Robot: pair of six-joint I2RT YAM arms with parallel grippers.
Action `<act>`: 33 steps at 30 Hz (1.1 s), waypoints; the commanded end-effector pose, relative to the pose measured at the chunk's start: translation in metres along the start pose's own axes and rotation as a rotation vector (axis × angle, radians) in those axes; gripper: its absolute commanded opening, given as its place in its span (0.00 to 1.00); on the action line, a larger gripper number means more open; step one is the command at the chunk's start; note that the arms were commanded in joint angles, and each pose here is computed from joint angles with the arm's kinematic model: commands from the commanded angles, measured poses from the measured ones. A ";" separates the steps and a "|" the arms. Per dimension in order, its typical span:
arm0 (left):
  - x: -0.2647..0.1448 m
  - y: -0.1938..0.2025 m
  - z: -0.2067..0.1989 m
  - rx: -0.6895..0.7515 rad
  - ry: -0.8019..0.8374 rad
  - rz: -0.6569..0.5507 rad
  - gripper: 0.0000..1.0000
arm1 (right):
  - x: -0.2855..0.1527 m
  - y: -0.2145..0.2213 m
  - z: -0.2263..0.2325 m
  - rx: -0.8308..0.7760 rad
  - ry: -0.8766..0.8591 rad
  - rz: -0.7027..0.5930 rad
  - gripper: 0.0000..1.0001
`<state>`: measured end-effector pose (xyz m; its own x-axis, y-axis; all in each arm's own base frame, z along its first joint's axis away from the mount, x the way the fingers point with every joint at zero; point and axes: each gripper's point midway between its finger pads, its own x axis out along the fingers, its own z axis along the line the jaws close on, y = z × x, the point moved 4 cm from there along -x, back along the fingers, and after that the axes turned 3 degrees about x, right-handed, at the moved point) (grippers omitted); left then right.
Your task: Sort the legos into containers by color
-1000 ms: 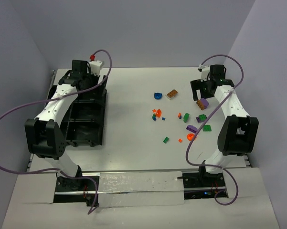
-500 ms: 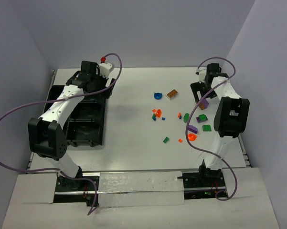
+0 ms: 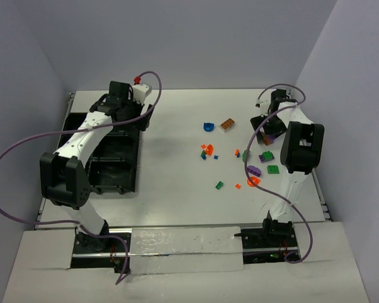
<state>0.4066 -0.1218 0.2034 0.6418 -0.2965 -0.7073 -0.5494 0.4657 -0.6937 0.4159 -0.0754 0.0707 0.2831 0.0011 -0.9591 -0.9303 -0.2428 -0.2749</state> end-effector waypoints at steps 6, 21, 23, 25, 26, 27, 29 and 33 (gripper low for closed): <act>-0.004 -0.029 0.003 -0.154 0.093 -0.102 0.94 | 0.003 -0.005 -0.005 0.027 -0.021 -0.017 0.79; -0.015 -0.037 0.013 -0.323 0.212 -0.193 0.90 | -0.060 -0.047 0.022 -0.010 -0.122 -0.277 0.11; -0.022 -0.047 0.010 -0.364 0.270 -0.224 0.90 | -0.087 -0.064 0.044 -0.033 -0.159 -0.368 0.07; -0.026 -0.054 0.009 -0.391 0.304 -0.249 0.91 | -0.108 -0.078 0.070 -0.068 -0.193 -0.438 0.04; -0.029 -0.060 0.007 -0.409 0.330 -0.261 0.91 | -0.119 -0.086 0.087 -0.093 -0.206 -0.477 0.02; -0.031 -0.064 0.005 -0.424 0.352 -0.272 0.91 | -0.132 -0.094 0.109 -0.123 -0.222 -0.525 0.00; -0.036 -0.072 -0.001 -0.478 0.410 -0.282 0.90 | -0.149 -0.104 0.138 -0.156 -0.241 -0.600 0.00; -0.045 -0.086 -0.009 -0.540 0.493 -0.313 0.90 | -0.183 -0.115 0.188 -0.189 -0.274 -0.745 0.00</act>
<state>0.4176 -0.1368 0.2445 0.5752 -0.6335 -0.5176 -0.6871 -0.0306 -0.7260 0.4338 0.0903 0.2235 0.6424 0.3732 -0.6693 -0.5894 -0.3177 -0.7428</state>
